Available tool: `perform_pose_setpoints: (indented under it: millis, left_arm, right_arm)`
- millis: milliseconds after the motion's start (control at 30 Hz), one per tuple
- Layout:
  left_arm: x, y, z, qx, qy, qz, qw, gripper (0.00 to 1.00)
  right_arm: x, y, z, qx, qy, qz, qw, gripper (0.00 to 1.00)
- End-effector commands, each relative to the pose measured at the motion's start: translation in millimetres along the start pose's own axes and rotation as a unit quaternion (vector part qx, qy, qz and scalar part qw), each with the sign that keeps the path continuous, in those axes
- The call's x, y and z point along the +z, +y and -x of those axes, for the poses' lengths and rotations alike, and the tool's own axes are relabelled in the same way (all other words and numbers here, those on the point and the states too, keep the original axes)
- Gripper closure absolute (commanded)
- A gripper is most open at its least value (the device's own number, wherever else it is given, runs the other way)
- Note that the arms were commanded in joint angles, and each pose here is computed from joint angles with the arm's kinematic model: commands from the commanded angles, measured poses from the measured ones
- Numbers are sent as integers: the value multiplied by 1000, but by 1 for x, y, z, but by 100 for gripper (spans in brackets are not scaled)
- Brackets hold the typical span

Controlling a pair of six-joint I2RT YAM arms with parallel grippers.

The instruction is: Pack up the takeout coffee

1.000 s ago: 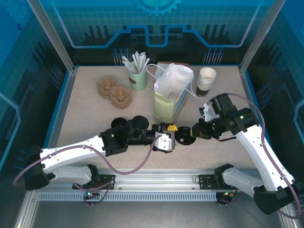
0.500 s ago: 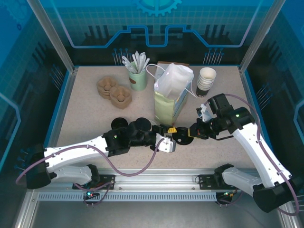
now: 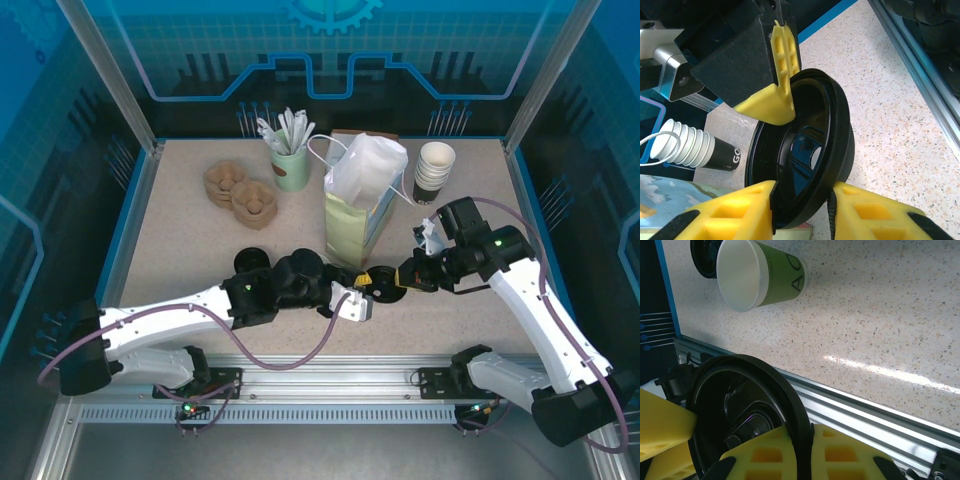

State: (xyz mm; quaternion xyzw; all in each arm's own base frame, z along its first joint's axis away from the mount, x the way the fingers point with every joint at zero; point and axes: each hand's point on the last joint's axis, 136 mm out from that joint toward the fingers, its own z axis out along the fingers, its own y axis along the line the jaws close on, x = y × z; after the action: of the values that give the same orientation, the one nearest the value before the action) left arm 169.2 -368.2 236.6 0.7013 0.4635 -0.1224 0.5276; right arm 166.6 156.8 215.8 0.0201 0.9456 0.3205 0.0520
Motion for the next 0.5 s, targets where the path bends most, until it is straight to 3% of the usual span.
perform_pose_setpoints:
  millis: [0,133,267,467]
  left_arm:
    - [3,7,5,11,-5,19,1000,70]
    - [5,10,4,0,1,23,1000,74]
    - [7,16,-2,-67,45,3,997,80]
    - [13,10,-7,-113,58,-14,992,87]
  right_arm:
    - [2,4,-4,7,14,20,1000,100]
    - [3,5,-3,6,13,24,1000,97]
    - [-3,4,0,-7,-3,14,1000,76]
    - [-16,-2,6,-9,-39,3,999,65]
